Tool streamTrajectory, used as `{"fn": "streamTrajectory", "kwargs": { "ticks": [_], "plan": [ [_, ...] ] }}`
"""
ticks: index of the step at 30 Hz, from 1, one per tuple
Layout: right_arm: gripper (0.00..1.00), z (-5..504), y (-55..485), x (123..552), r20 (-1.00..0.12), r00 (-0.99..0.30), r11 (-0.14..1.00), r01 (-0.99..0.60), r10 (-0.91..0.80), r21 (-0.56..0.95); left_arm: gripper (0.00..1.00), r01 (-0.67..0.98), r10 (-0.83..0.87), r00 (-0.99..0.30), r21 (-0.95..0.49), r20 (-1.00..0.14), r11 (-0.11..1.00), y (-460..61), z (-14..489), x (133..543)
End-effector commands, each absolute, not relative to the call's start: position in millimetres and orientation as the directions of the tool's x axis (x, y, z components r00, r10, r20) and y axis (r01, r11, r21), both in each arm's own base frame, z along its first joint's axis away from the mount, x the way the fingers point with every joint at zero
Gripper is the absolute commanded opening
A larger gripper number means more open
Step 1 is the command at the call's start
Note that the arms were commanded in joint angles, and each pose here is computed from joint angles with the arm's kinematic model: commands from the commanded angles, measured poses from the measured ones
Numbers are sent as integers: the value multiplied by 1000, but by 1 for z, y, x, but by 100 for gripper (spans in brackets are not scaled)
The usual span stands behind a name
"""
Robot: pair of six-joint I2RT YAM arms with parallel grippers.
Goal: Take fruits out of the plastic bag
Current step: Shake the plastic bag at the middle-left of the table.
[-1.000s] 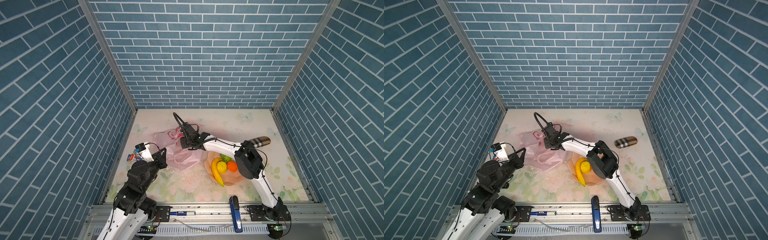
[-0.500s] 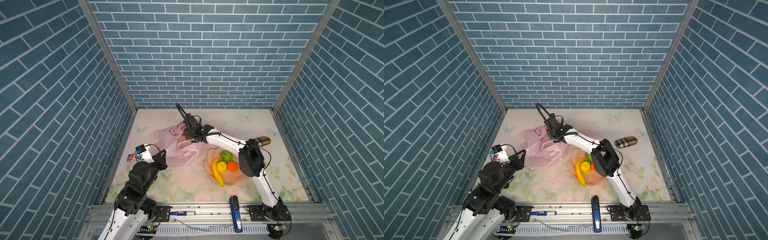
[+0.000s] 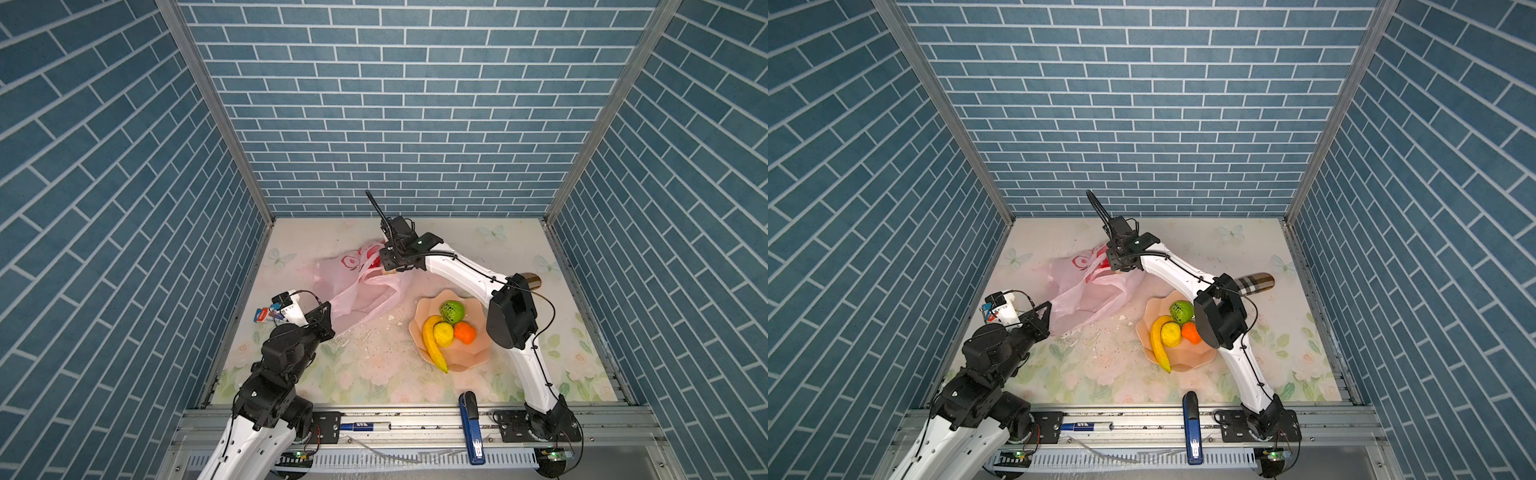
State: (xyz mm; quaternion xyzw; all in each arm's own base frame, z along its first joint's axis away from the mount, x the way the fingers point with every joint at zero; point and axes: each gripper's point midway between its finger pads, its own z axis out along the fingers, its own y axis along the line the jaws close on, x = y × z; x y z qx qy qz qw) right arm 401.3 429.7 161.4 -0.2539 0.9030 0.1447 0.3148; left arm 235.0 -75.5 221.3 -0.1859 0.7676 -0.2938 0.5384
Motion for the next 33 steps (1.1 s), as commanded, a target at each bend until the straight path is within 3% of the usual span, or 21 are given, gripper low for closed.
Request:
{"fn": "streamTrajectory", "kwargs": {
  "ticks": [1, 9, 18, 28, 33],
  "plan": [
    [49, 202, 429, 362, -644, -650, 769, -623, -403, 148, 0, 33, -609, -334, -655, -719, 755, -75, 223, 239],
    [51, 217, 422, 334, -636, -645, 759, -636, -425, 138, 0, 50, -608, -336, -658, -719, 751, -80, 227, 243],
    [56, 179, 404, 325, -540, -696, 790, -607, -474, 88, 0, 57, -606, -334, -657, -722, 752, -80, 232, 242],
    [55, 144, 417, 313, -559, -642, 750, -659, -525, 53, 0, 73, -626, -331, -680, -706, 729, -83, 239, 243],
    [55, 139, 414, 308, -513, -654, 753, -658, -555, 25, 0, 84, -633, -319, -686, -705, 722, -82, 250, 241]
  ]
}}
